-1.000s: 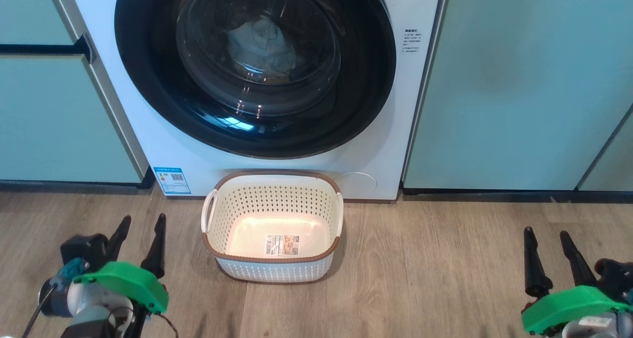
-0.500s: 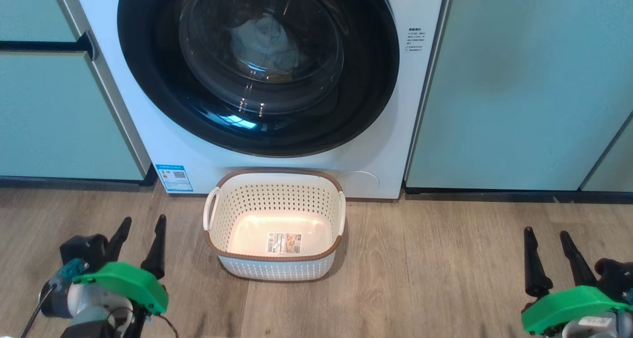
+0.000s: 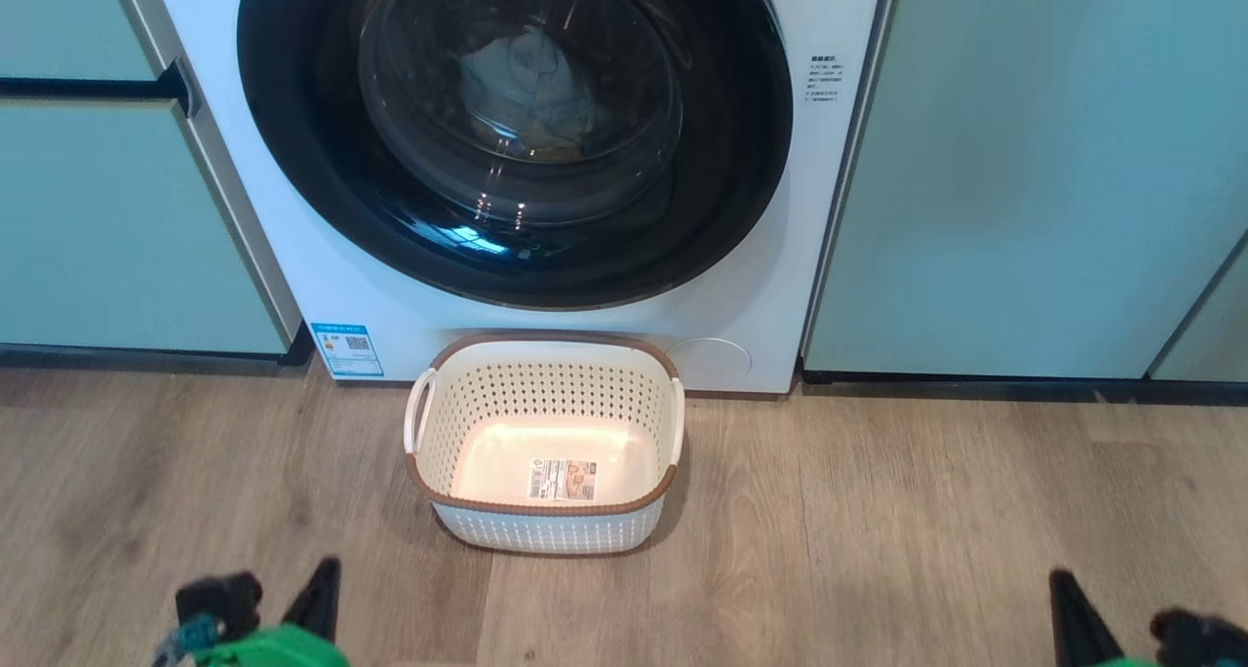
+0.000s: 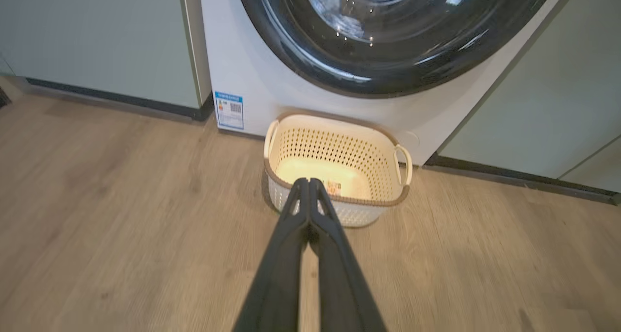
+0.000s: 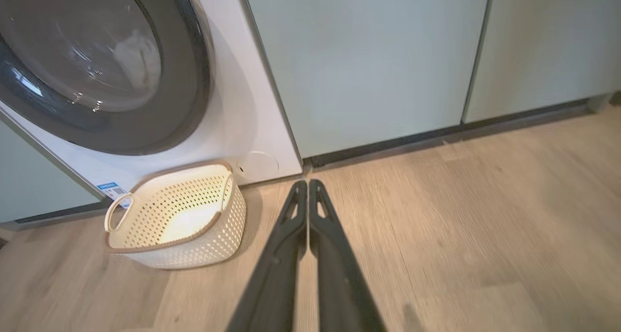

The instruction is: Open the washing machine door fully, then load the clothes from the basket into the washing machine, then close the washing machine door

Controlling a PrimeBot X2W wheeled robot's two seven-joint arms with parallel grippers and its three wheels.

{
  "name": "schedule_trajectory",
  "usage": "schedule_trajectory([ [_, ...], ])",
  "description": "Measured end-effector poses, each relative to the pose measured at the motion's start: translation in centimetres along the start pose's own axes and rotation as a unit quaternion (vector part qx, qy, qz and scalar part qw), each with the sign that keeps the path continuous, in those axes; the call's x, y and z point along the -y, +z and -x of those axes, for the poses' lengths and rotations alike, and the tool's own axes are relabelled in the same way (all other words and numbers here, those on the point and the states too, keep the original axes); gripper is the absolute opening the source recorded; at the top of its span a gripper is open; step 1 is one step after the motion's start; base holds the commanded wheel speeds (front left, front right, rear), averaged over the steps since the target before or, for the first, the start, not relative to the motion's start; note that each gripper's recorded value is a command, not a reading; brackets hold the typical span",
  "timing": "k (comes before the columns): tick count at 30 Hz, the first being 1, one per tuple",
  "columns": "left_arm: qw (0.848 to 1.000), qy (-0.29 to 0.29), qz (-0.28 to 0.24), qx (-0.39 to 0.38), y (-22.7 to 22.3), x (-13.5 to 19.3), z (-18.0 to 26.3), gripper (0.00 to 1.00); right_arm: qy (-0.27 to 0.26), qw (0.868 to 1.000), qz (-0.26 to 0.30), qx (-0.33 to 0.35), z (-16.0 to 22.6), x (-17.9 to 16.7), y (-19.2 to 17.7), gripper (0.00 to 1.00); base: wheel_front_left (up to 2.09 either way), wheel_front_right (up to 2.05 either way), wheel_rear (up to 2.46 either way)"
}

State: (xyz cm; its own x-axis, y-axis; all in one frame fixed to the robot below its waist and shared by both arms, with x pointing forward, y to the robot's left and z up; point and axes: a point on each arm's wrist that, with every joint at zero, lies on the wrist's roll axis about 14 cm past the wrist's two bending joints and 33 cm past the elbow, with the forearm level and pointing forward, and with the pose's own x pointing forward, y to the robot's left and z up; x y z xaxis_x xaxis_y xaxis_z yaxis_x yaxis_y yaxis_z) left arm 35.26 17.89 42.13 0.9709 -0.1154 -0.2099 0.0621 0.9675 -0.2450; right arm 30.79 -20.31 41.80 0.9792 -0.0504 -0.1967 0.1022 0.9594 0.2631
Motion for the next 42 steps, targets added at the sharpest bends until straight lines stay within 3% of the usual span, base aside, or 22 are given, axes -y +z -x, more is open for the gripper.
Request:
schedule_trajectory([
  [21,0.994,0.023,0.105,0.010,0.8,-0.5,-0.2,0.00,-0.016,0.995,-0.102,0.001,-0.8,0.2,0.7,0.00,0.00,0.00,0.00],
  [42,0.975,0.038,0.218,0.017,1.4,-0.8,-0.3,0.00,-0.026,0.977,-0.211,0.003,-1.5,0.4,1.4,0.00,0.00,0.00,0.00],
])
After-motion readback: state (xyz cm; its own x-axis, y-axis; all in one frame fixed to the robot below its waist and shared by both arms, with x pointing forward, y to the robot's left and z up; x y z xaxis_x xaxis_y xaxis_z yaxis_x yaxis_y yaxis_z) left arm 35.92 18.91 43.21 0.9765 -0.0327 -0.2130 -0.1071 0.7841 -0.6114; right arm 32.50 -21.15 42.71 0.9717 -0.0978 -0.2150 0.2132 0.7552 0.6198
